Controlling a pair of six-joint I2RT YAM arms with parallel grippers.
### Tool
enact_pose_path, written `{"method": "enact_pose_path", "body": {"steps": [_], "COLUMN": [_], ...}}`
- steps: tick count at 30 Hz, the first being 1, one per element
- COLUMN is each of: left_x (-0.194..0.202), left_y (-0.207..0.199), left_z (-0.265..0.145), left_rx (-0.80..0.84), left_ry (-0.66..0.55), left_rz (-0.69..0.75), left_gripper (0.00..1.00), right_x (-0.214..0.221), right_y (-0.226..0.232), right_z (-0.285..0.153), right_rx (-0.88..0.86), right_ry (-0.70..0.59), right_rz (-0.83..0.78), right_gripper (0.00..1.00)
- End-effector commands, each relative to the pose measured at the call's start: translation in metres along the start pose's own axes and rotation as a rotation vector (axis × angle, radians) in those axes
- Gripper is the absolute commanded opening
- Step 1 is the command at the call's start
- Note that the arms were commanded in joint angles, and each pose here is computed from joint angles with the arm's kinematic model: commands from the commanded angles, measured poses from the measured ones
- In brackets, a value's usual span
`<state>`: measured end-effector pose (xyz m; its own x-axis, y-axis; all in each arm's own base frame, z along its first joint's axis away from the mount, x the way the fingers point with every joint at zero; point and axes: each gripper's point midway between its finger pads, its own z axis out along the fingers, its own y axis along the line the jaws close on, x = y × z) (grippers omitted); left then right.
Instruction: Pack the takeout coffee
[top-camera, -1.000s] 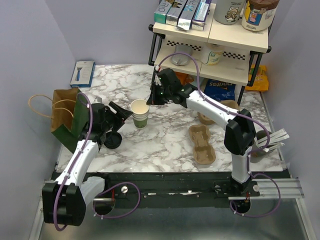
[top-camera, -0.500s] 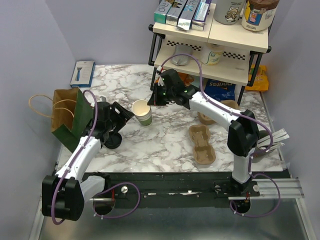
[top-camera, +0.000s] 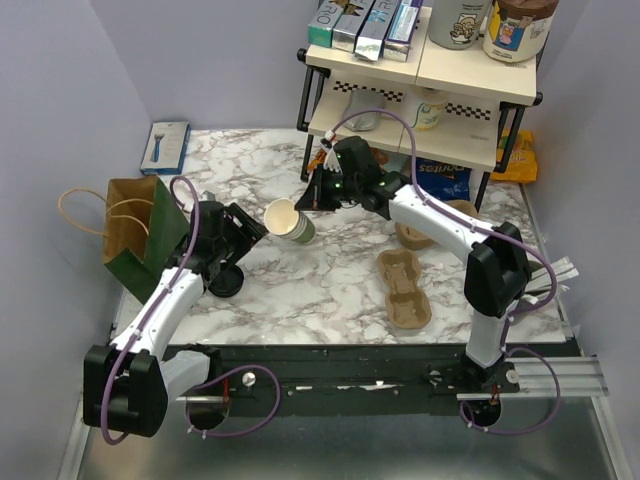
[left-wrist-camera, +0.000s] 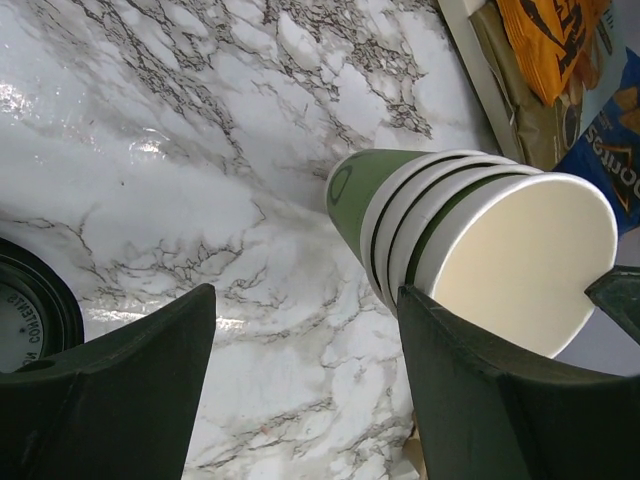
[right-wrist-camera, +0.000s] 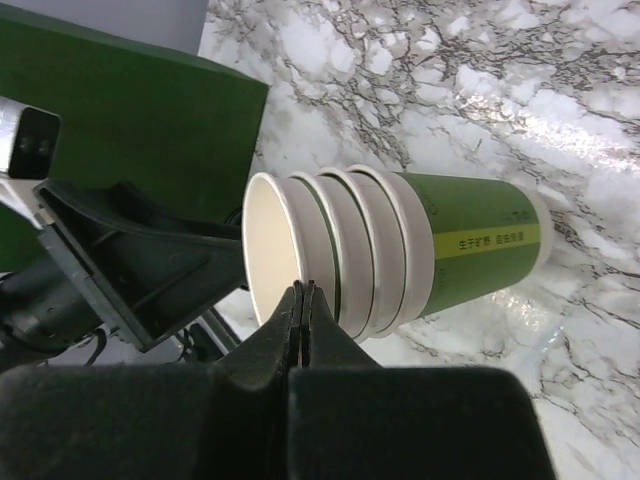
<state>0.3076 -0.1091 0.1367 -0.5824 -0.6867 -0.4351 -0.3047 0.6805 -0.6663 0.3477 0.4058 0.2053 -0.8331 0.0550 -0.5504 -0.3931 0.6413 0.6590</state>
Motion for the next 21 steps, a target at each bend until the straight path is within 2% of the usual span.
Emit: {"method": "enact_pose_path", "body": {"steps": [1,12,17,20,21], "left_x": [-0.001,-0.004,-0.014,-0.025,-0.027], "left_y": [-0.004,-0.03,-0.041,-0.047,-0.048], "left_z": [0.003,-0.007,-0.023,-0.034,-0.039], "left_rx": [-0.003,0.091,0.113,0.115,0.108], "left_ry": [0.001,0.008,-0.026,-0.071,-0.079], "left_rz": [0.026,0.038,0.059,0.075,0.082], "left_gripper": [0.8,0.83,0.87,0.91,0.98], "right_x": [-0.016,-0.01,-0.02,-0.035,-0.046], "right_y": [0.032,-0.011,-0.007,0.002,0.009], "right_z": [-0.019,-0.004,-0.007,-0.018,-0.026], "right_rx": [-0.16,-0.042,-0.042,-0.037,-0.042], "right_ry": [-0.019,-0.012,-0.039,-0.089,-0.12], "right_rz": [0.032,0.035,-0.001,-0.037,-0.06], "right_gripper": [0.01,0.01,0.01,0.01,0.01]}}
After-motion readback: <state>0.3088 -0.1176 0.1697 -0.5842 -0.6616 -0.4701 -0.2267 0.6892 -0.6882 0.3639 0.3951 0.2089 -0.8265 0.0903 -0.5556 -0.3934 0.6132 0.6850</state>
